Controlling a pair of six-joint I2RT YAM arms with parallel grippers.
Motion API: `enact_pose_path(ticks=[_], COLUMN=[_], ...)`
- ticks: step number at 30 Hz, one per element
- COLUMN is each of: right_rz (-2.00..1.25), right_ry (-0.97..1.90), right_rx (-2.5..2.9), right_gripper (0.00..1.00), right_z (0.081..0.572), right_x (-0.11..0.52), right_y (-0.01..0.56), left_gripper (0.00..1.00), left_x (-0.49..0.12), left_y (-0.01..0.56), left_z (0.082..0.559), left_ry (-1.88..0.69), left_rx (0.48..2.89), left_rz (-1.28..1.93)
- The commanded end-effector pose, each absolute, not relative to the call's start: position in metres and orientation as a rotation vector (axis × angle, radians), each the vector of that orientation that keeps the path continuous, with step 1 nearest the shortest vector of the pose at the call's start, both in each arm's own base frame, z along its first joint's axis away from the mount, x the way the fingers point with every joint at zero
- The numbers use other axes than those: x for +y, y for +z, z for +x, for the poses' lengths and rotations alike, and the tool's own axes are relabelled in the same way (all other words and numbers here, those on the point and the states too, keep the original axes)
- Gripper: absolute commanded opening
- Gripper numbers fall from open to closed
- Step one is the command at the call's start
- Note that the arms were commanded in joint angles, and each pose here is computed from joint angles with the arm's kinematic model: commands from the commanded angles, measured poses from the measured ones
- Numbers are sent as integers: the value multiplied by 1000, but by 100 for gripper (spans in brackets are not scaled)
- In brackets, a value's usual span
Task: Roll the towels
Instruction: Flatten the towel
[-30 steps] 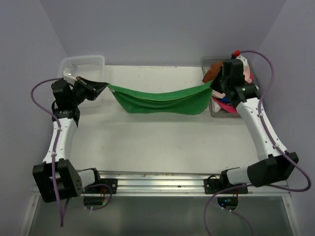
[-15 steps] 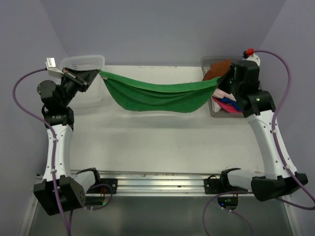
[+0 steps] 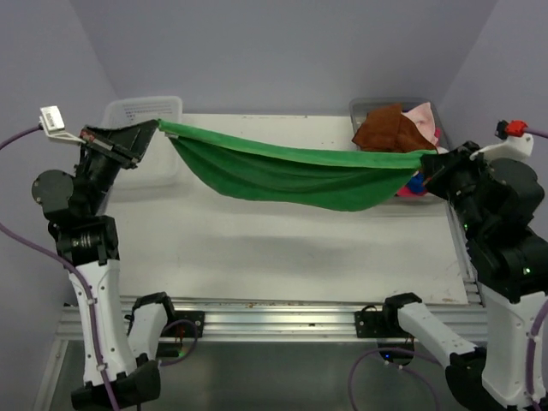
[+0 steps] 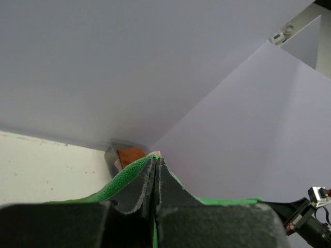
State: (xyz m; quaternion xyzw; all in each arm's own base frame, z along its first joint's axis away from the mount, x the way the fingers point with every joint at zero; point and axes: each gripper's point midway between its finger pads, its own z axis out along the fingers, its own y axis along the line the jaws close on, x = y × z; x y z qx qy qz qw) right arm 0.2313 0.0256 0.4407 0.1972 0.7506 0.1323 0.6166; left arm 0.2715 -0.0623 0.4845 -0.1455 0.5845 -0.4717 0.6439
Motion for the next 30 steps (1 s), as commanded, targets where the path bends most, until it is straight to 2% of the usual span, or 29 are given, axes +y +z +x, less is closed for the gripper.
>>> enact_pose_path(ticks=[1, 12, 17, 20, 24, 26, 27, 29, 30], right_rz=[437, 436, 389, 403, 452, 475, 487, 504, 504], right_ry=[228, 244, 369, 409, 391, 409, 395, 372, 355], right_rx=[1692, 1583, 1701, 1806, 1990, 2002, 2050, 2057, 2090], right_gripper=[0, 0, 0, 0, 0, 0, 0, 0, 0], right_z=[194, 119, 115, 125, 158, 183, 195, 233, 247], right_x=[6, -13, 13, 25, 37, 45, 48, 52, 55], right_y=[460, 482, 448, 409, 332, 315, 291, 277, 264], left_gripper=[0, 0, 0, 0, 0, 0, 0, 0, 0], left_x=[-61, -56, -42, -28, -12, -5, -2, 1, 3], left_y=[537, 568, 554, 536, 476, 421, 375, 346, 309], left_z=[226, 129, 92, 91, 137, 180, 205, 236, 253], left_ry=[-951, -700, -649, -600, -571, -557, -543, -542, -534], left_rx=[1196, 1097, 1074, 1094, 1220, 1331, 1425, 1458, 1529], left_rz=[-266, -310, -408, -497, -631, -705, -759, -775, -809])
